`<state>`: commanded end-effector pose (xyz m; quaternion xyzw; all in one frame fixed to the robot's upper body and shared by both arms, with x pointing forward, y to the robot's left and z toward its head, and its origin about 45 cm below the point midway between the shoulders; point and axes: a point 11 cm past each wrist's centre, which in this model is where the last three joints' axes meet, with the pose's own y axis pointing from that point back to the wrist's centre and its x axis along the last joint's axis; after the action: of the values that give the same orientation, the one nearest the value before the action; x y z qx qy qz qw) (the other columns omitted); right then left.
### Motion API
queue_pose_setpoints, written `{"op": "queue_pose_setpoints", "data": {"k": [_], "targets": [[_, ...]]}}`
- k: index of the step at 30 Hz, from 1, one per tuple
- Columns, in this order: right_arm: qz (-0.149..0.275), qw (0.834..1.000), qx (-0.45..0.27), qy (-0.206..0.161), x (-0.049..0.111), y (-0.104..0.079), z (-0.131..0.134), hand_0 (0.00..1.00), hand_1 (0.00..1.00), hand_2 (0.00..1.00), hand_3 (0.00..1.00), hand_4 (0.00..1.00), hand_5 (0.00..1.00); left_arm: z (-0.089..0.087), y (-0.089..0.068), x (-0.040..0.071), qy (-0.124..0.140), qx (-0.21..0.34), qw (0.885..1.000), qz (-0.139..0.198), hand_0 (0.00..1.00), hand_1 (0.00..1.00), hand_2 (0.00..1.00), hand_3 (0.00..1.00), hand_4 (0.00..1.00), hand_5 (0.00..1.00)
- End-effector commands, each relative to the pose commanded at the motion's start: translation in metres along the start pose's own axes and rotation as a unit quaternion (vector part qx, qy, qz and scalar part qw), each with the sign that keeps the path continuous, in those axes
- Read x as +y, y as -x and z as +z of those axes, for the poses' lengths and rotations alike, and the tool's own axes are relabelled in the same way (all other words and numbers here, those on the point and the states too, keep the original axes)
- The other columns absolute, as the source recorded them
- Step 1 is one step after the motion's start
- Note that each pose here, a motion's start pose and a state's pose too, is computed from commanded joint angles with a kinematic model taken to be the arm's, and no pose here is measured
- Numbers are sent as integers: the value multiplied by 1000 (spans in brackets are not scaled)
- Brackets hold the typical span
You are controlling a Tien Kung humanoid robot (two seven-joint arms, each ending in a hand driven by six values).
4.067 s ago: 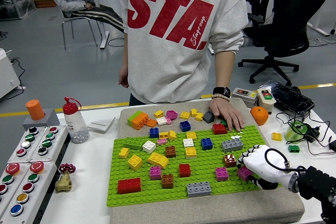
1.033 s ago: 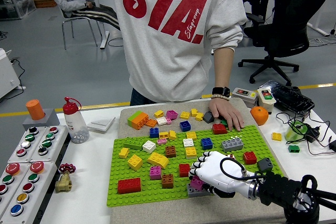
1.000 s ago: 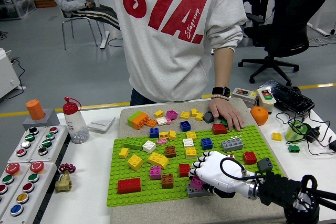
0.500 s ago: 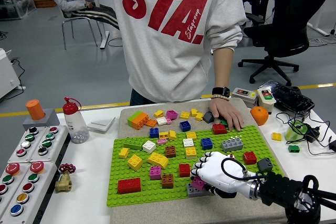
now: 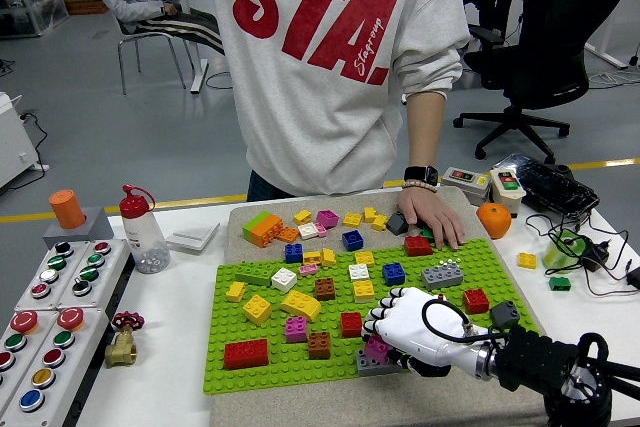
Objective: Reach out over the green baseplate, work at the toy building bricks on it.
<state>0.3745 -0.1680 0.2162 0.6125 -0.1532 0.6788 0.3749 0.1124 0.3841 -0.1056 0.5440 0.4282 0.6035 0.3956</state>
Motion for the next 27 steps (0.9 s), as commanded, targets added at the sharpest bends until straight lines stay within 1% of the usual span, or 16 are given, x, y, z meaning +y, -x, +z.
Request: {"op": "queue_pose_setpoints", "data": {"k": [1, 7, 8, 27], "targets": [[0, 1000, 0, 0, 0, 0, 0, 688, 753, 791, 725, 579, 110, 0, 0, 0, 0, 0, 1000, 0, 663, 617, 619, 474, 377, 998], [-3, 1000, 1, -2, 0, 2, -1, 688, 753, 791, 725, 579, 110, 1, 0, 0, 1, 0, 1000, 0, 663, 617, 619, 474, 377, 998], [-3, 1000, 1, -2, -1, 2, -1, 690, 753, 793, 762, 582, 111, 1, -1, 0, 1, 1, 1000, 0, 663, 617, 619, 473, 377, 998], [-8, 1000, 2, -2, 0, 5, 0, 692, 758, 800, 793, 591, 110, 2, -1, 0, 2, 0, 1000, 1, 662, 617, 618, 471, 378, 998]]}}
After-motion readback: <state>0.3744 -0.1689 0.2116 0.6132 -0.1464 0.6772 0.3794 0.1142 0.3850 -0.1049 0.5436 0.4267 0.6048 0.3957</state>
